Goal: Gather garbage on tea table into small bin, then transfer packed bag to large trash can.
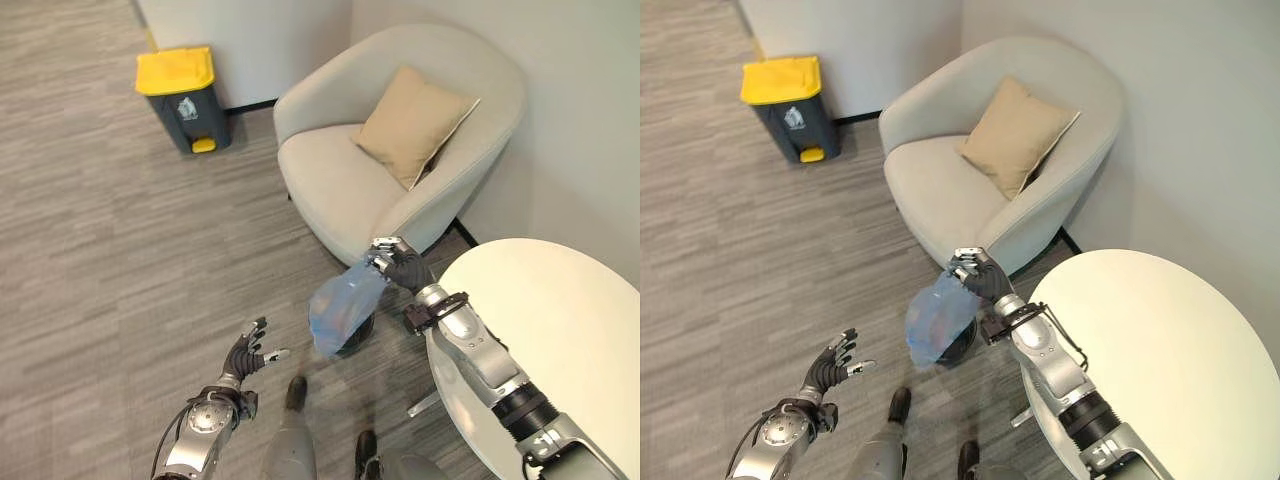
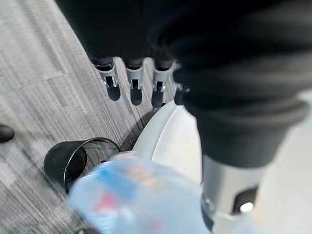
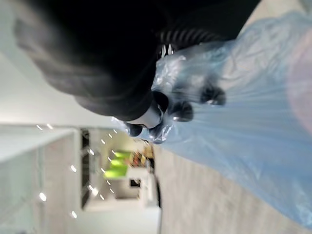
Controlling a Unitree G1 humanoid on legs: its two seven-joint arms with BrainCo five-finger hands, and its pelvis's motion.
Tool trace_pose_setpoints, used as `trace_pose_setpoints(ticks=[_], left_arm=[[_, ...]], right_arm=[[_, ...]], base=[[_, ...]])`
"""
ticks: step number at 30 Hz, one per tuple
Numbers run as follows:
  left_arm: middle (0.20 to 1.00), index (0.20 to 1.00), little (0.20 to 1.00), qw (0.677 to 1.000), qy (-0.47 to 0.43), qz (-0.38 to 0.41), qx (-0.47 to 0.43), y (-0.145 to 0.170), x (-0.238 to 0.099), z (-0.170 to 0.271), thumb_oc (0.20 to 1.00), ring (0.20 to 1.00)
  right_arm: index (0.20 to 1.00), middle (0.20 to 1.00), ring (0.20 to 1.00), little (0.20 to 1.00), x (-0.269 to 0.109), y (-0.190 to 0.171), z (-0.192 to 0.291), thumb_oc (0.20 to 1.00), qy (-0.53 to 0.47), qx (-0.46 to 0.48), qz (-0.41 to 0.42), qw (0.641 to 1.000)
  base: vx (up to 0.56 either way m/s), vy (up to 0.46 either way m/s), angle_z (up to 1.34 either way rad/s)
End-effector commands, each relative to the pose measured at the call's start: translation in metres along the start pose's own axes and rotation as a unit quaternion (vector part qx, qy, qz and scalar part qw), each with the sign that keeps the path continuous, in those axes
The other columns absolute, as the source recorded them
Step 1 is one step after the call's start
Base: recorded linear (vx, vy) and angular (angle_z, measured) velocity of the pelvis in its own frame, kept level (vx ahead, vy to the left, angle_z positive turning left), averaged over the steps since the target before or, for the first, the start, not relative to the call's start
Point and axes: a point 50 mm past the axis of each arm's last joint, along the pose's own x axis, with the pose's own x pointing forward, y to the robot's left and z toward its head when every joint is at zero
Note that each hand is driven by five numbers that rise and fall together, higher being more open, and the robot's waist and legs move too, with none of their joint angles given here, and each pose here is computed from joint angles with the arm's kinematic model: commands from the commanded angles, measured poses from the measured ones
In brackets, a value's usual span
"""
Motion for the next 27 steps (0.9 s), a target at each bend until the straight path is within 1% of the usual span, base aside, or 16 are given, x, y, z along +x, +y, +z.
trace_pose_setpoints(ticks=[1,6,8,14,17,20,22,25,27], left_arm=[[1.0,1.0,1.0,0.993,-0.11,-0.026,0.036,0.008,0.014,0.053,1.0,1.0],[1.0,1.0,1.0,0.985,-0.156,-0.055,0.053,-0.001,0.016,0.074,1.0,1.0],[1.0,1.0,1.0,0.976,-0.189,-0.08,0.073,-0.009,0.015,0.089,1.0,1.0],[1.0,1.0,1.0,0.963,-0.215,-0.114,0.112,-0.021,0.016,0.102,1.0,1.0],[1.0,1.0,1.0,0.961,-0.218,-0.119,0.121,-0.025,0.018,0.104,1.0,1.0],[1.0,1.0,1.0,0.954,-0.238,-0.124,0.136,-0.037,0.024,0.116,1.0,1.0],[1.0,1.0,1.0,0.951,-0.246,-0.124,0.139,-0.04,0.027,0.121,1.0,1.0],[1.0,1.0,1.0,0.937,-0.271,-0.103,0.194,-0.047,0.035,0.137,1.0,1.0],[1.0,1.0,1.0,0.931,-0.281,-0.095,0.212,-0.051,0.039,0.142,1.0,1.0]], right_arm=[[0.2,0.2,0.2,0.2,0.012,0.0,0.048,0.2,-0.127,0.031,-0.014,0.991],[0.2,0.2,0.2,0.2,0.003,-0.006,0.04,0.2,-0.111,0.036,-0.015,0.993],[0.2,0.2,0.2,0.2,-0.002,-0.011,0.039,0.2,-0.112,0.04,-0.023,0.993],[0.2,0.2,0.2,0.2,0.001,-0.004,0.049,0.2,-0.136,0.056,-0.004,0.989],[0.2,0.2,0.2,0.2,0.003,0.0,0.054,0.2,-0.147,0.062,0.007,0.987],[0.2,0.2,0.2,0.2,0.01,0.014,0.063,0.2,-0.16,0.065,0.036,0.984],[0.2,0.2,0.2,0.2,0.012,0.017,0.064,0.2,-0.162,0.067,0.042,0.984],[0.2,0.2,0.2,0.2,0.021,0.028,0.067,0.2,-0.163,0.075,0.057,0.982],[0.2,0.2,0.2,0.2,0.025,0.034,0.069,0.2,-0.165,0.084,0.065,0.981]], base=[[-0.18,-0.063,1.0],[-0.03,0.006,0.67],[0.1,0.105,0.42],[0.04,0.074,0.11],[0.04,0.071,-0.18],[0.04,0.07,-0.2],[0.02,0.029,-0.21],[0.05,0.031,-0.11],[0.04,0.026,-0.07]])
